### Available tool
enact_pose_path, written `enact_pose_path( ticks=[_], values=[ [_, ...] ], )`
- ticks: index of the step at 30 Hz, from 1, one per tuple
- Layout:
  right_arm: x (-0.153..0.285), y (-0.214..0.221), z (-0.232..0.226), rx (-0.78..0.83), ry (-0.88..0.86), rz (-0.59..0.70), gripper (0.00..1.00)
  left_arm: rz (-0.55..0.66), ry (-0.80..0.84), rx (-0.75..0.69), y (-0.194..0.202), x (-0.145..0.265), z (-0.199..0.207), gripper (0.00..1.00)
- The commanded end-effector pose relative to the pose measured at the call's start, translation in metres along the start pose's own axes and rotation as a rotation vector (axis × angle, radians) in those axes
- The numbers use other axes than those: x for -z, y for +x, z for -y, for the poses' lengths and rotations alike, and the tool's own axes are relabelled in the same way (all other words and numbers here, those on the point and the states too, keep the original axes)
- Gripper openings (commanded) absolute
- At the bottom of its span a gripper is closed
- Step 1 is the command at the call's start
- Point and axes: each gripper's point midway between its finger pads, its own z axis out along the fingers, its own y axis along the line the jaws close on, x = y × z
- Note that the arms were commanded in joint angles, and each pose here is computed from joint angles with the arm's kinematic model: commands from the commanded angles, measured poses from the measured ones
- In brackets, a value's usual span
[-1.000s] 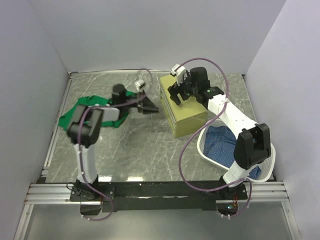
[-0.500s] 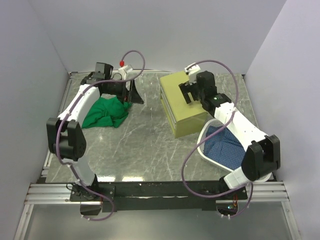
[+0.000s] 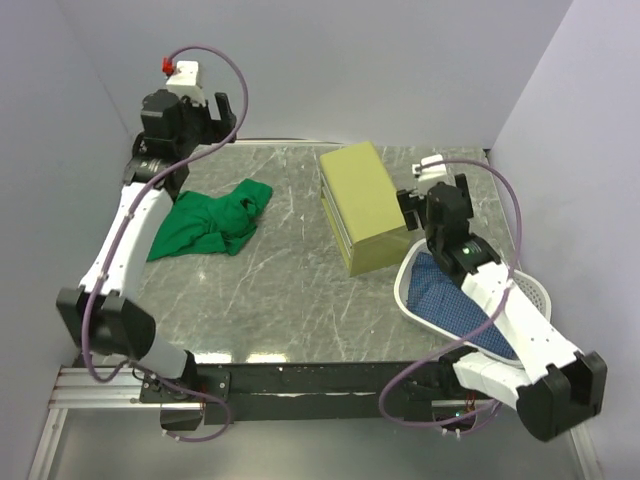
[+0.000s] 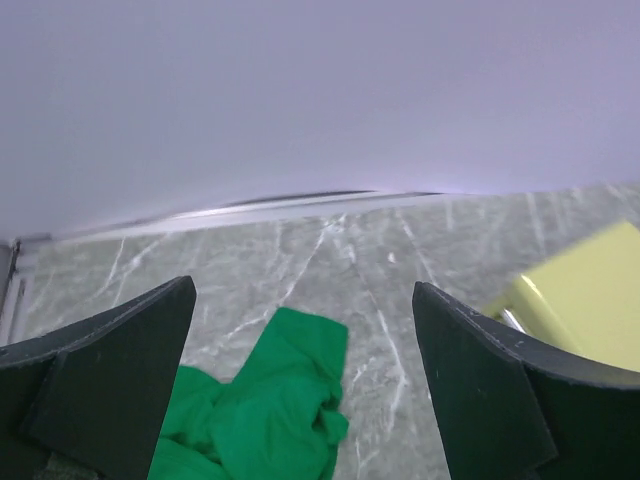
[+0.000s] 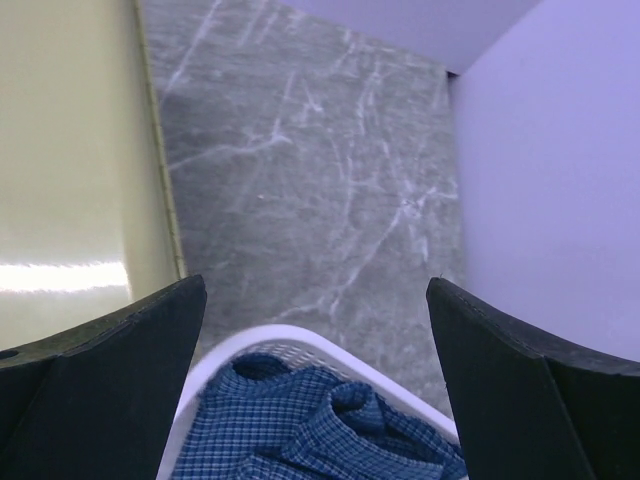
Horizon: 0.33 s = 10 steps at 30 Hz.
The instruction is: Sort the tools into containers
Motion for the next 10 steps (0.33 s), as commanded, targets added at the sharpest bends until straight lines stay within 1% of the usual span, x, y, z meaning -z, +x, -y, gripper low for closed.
enact_pose_path(
  ticks=[1, 2, 4, 8, 9, 10],
  values=[
    [0.012, 0.008, 0.027, 0.006, 0.123, 0.04, 1.0, -0.034, -0.142, 0.086, 0.021, -0.02, -0.025, 0.96],
    [0.013, 0.01, 0.028, 0.013, 0.128, 0.04, 1.0, 0.034, -0.13, 0.095, 0.007, -0.022, -0.022, 0.96],
    [0.018, 0.02, 0.029, 0.032, 0.121, 0.031, 1.0, 0.071, -0.117, 0.121, 0.005, -0.021, -0.02, 0.96],
    [0.024, 0.032, 0.028, 0.025, 0.104, 0.031, 1.0, 0.067, -0.081, 0.108, 0.003, -0.038, -0.014, 0.96],
    [0.027, 0.03, 0.03, 0.004, 0.111, 0.039, 1.0, 0.061, -0.016, 0.053, 0.002, -0.041, -0.004, 0.96],
    [0.028, 0.03, 0.03, -0.03, 0.105, 0.041, 1.0, 0.069, 0.012, 0.027, 0.0, -0.042, -0.001, 0.96]
  ],
)
